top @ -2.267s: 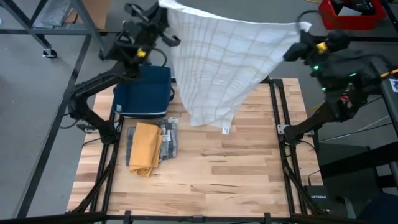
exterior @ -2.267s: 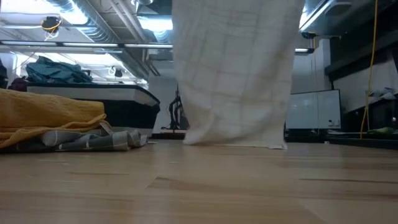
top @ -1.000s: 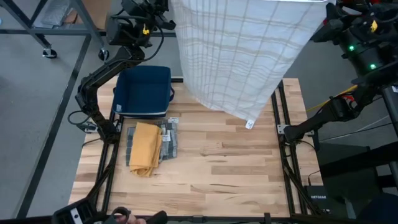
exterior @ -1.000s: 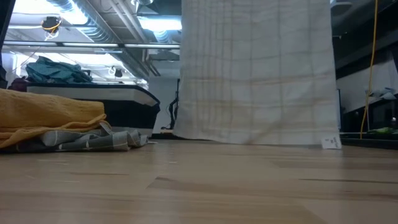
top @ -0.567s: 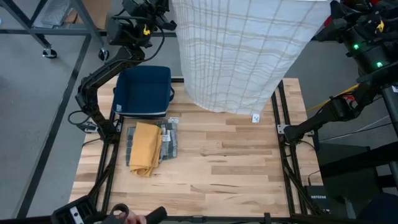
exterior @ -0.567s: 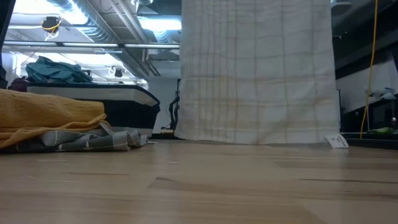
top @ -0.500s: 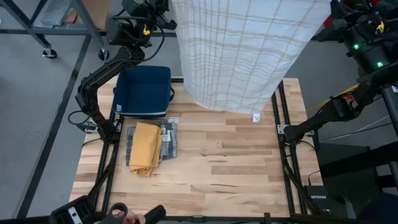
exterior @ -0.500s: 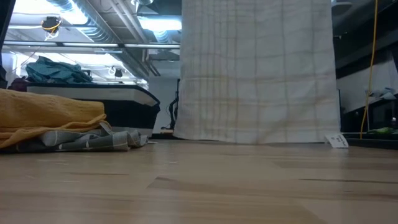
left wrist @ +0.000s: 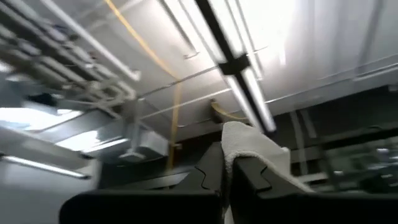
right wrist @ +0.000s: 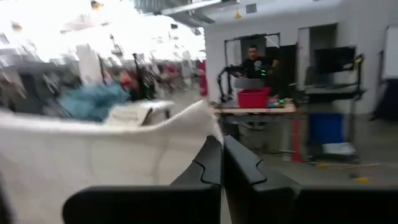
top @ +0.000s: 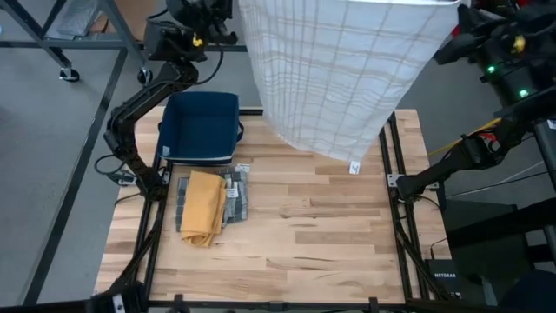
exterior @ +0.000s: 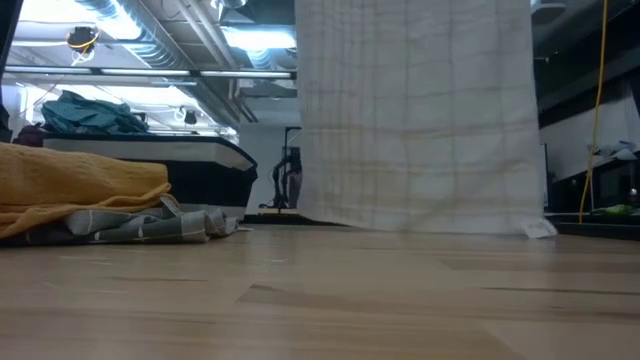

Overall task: Fold towel
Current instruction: Fold the white towel

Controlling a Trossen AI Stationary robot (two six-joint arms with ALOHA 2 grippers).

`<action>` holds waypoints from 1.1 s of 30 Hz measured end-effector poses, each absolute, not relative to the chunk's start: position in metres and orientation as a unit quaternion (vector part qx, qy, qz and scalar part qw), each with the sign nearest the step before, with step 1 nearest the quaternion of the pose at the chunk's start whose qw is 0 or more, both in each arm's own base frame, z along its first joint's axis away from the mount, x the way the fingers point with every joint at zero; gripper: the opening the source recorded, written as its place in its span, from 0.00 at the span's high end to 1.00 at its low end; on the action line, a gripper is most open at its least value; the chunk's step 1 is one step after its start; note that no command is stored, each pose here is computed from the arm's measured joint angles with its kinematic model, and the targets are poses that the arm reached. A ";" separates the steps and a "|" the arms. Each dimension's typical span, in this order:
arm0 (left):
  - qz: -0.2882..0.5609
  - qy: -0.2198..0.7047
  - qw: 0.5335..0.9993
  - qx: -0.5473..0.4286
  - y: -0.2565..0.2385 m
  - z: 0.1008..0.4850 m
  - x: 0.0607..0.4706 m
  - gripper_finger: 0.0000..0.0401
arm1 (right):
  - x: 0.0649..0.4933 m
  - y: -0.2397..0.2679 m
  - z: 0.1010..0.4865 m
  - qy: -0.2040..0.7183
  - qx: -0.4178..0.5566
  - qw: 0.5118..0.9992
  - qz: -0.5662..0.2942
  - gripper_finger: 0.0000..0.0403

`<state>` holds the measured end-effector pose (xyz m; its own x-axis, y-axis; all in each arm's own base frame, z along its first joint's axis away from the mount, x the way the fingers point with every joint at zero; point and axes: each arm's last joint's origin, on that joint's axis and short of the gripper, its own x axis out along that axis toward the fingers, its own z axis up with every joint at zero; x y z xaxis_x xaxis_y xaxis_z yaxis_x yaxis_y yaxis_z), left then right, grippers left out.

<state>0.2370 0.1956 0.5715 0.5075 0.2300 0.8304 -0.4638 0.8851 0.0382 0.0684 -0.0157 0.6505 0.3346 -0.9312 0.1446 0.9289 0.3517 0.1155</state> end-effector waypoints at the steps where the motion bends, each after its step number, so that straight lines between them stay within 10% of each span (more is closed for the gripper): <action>1: 0.189 -0.452 0.862 0.131 0.193 0.573 0.236 1.00 | 0.071 -0.015 0.648 -0.075 -0.004 0.814 -0.575 0.99; 33: 0.212 -0.356 0.886 0.209 0.194 0.564 0.248 1.00 | 0.040 -0.024 0.661 -0.110 -0.018 0.785 -0.609 0.99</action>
